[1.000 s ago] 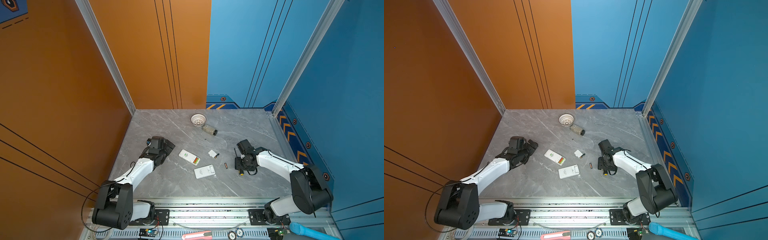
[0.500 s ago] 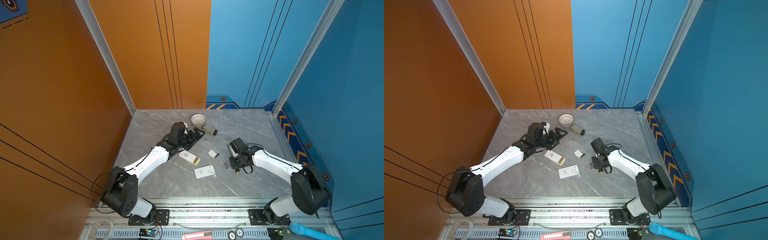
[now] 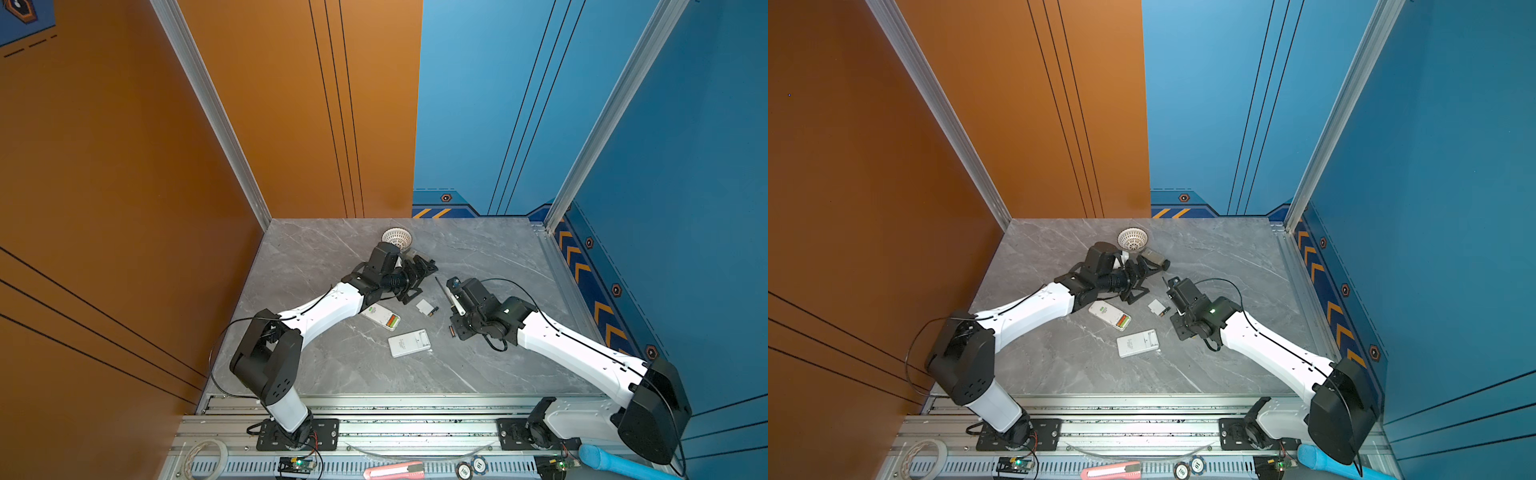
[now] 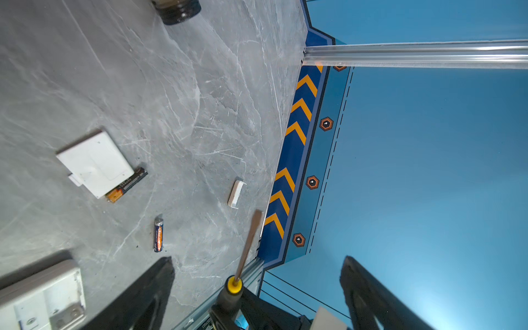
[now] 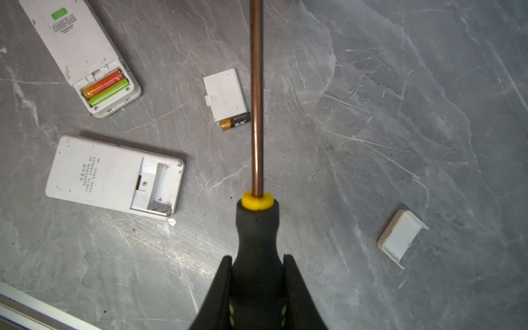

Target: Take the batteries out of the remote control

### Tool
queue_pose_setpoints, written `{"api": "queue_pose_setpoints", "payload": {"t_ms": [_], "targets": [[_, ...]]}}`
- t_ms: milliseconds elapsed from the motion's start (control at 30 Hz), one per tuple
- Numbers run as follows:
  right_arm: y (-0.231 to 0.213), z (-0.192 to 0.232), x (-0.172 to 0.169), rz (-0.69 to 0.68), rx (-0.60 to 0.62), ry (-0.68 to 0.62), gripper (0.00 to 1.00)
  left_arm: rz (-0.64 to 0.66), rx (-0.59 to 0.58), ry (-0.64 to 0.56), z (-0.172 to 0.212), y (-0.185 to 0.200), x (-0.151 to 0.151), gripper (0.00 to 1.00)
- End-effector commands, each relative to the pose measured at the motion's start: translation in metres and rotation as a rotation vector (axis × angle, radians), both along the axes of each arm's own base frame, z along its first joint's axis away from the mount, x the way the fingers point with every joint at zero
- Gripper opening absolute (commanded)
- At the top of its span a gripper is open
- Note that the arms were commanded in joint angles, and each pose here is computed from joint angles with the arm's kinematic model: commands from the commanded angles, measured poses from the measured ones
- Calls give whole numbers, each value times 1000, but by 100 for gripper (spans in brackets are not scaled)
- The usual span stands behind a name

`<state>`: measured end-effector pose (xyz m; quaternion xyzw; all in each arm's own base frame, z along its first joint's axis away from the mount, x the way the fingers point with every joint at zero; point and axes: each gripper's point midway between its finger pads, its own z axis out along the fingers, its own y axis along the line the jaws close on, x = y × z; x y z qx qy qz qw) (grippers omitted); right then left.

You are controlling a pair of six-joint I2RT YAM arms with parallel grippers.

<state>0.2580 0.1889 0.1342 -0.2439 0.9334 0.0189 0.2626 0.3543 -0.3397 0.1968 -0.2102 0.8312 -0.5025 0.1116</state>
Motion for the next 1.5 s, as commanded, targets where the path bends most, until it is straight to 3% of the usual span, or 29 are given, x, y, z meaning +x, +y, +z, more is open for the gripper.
{"api": "queue_pose_setpoints", "payload": {"t_ms": [0,100,300,367,433,467,533,600,667,800,867,933,1100,1467], "targets": [[8,14,5,29,-43,-50,1,1,10,77,-18,-6,-4,88],[20,18,2,68,-55,-67,1,14,-14,125,-36,-10,-4,76],[26,16,-4,111,-115,-87,1,37,-48,129,-42,-13,3,30],[25,19,-3,112,-123,-101,2,44,-59,139,-44,-10,2,0],[23,23,-1,114,-121,-119,5,52,-81,135,-41,-7,3,0],[24,27,-1,115,-109,-124,14,55,-101,133,-37,-6,4,0],[27,38,3,91,-31,-120,51,79,-151,127,-27,-1,9,0],[33,59,7,62,134,-110,62,119,-252,121,-10,5,19,0],[32,94,19,1,378,-133,70,178,-386,127,6,14,28,0],[0,161,48,-125,771,-232,86,264,-579,127,34,32,44,0],[-11,187,57,-116,907,-251,87,286,-657,128,45,36,48,0],[-9,196,59,-70,950,-228,87,293,-722,127,54,35,51,0],[20,198,60,74,1090,-60,87,307,-808,93,68,33,57,0],[45,172,65,84,1025,47,83,306,-833,102,64,27,55,0]]}}
